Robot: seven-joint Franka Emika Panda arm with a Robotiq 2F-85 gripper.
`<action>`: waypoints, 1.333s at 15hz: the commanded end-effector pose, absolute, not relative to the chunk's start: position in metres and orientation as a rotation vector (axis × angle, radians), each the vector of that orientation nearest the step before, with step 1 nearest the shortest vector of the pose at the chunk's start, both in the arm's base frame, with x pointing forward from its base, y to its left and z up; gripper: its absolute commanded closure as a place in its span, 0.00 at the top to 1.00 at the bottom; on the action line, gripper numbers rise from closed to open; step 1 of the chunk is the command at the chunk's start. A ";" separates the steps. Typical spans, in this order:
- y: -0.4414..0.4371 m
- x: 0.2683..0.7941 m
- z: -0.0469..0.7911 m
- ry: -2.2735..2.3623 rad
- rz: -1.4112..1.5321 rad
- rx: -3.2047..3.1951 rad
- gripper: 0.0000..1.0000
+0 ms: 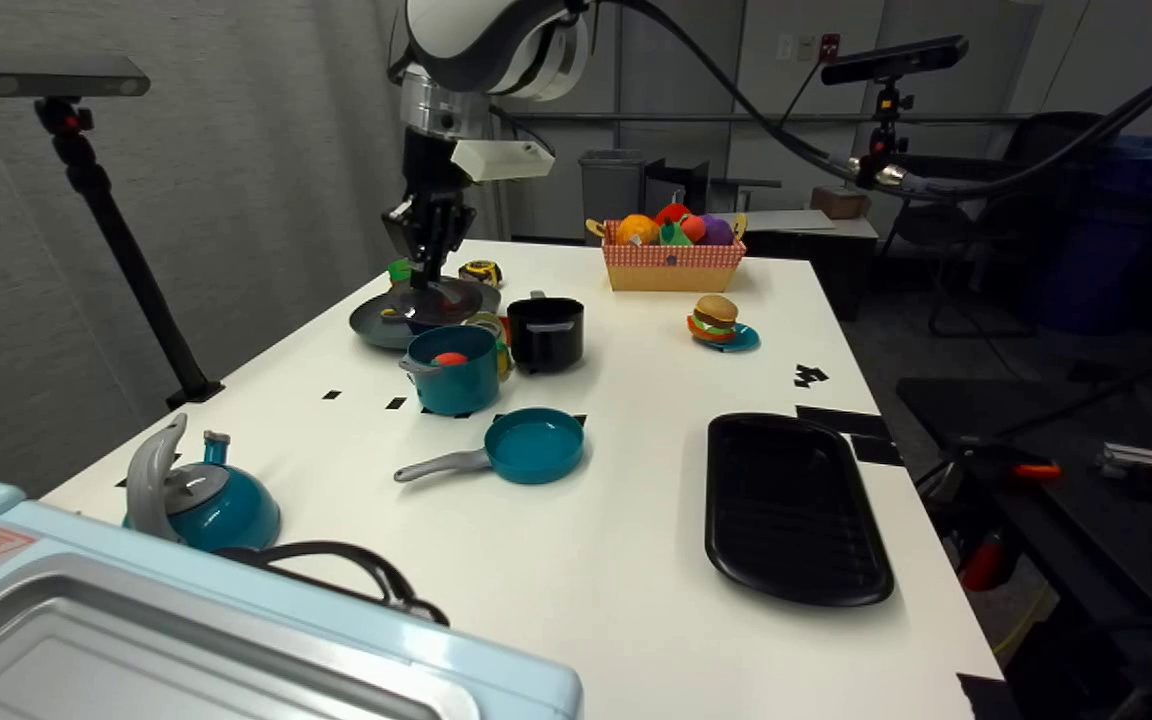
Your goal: Move the lid from the blue pan to the blue pot
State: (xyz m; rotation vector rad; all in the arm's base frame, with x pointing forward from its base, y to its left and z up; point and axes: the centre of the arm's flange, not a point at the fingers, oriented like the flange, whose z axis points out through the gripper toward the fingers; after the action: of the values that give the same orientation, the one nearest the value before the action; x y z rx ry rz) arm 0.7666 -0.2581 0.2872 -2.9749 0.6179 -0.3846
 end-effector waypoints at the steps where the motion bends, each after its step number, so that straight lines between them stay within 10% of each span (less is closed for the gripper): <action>1: -0.275 0.781 0.273 0.606 -0.390 -3.007 0.04; 20: -0.277 0.775 0.233 0.533 -0.308 -3.032 0.04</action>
State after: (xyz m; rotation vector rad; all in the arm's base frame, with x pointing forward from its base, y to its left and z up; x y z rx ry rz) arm 0.7584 -0.2715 0.2327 -3.0143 0.5729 -0.2924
